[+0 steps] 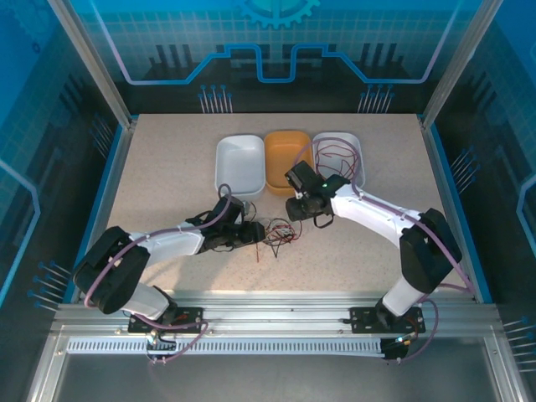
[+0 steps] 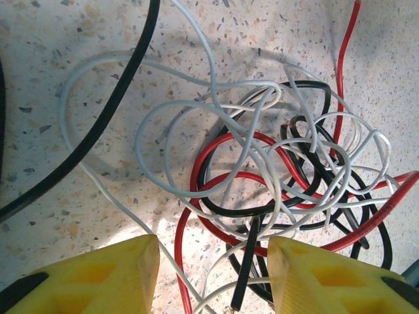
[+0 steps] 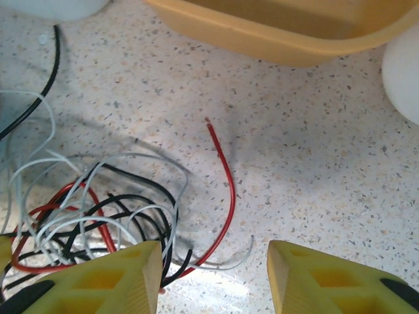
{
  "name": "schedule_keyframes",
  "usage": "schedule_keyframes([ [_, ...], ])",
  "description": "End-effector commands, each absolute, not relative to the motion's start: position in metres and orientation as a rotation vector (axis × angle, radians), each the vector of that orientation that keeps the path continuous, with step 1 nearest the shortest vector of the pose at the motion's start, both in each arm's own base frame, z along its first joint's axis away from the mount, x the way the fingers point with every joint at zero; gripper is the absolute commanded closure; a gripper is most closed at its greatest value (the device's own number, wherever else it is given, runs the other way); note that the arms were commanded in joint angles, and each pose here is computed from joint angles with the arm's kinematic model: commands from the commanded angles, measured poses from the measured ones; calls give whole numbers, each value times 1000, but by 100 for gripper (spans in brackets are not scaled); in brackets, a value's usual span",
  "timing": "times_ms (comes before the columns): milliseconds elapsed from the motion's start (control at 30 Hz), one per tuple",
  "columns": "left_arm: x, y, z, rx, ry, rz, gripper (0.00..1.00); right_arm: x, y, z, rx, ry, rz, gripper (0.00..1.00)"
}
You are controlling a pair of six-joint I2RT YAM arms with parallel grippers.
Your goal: Untangle the cables
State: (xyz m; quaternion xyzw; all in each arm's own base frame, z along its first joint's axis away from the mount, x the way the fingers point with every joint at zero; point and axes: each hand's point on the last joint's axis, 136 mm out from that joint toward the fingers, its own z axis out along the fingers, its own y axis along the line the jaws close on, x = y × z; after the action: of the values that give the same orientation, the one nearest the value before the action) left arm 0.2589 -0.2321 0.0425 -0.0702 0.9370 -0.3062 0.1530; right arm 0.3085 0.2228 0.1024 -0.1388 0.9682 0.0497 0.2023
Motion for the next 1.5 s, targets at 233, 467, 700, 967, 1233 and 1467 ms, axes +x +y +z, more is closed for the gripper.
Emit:
schedule_keyframes([
  [233,260,-226,36,-215,2705,-811,56,328,225,65,-290,2731,-91,49],
  [467,261,-227,35,-215,2707,-811,56,335,243,51,-266,2731,-68,47],
  [700,260,-225,35,-220,2709,-802,56,340,239,36,-258,2745,-142,50],
  [967,260,-226,34,-221,2711,-801,57,343,227,35,-210,2729,-200,63],
  [1233,261,-225,34,-227,2710,-798,57,344,215,36,-181,2718,-226,76],
  [1467,261,-225,33,-236,2712,-801,57,345,215,22,-195,2746,-246,73],
])
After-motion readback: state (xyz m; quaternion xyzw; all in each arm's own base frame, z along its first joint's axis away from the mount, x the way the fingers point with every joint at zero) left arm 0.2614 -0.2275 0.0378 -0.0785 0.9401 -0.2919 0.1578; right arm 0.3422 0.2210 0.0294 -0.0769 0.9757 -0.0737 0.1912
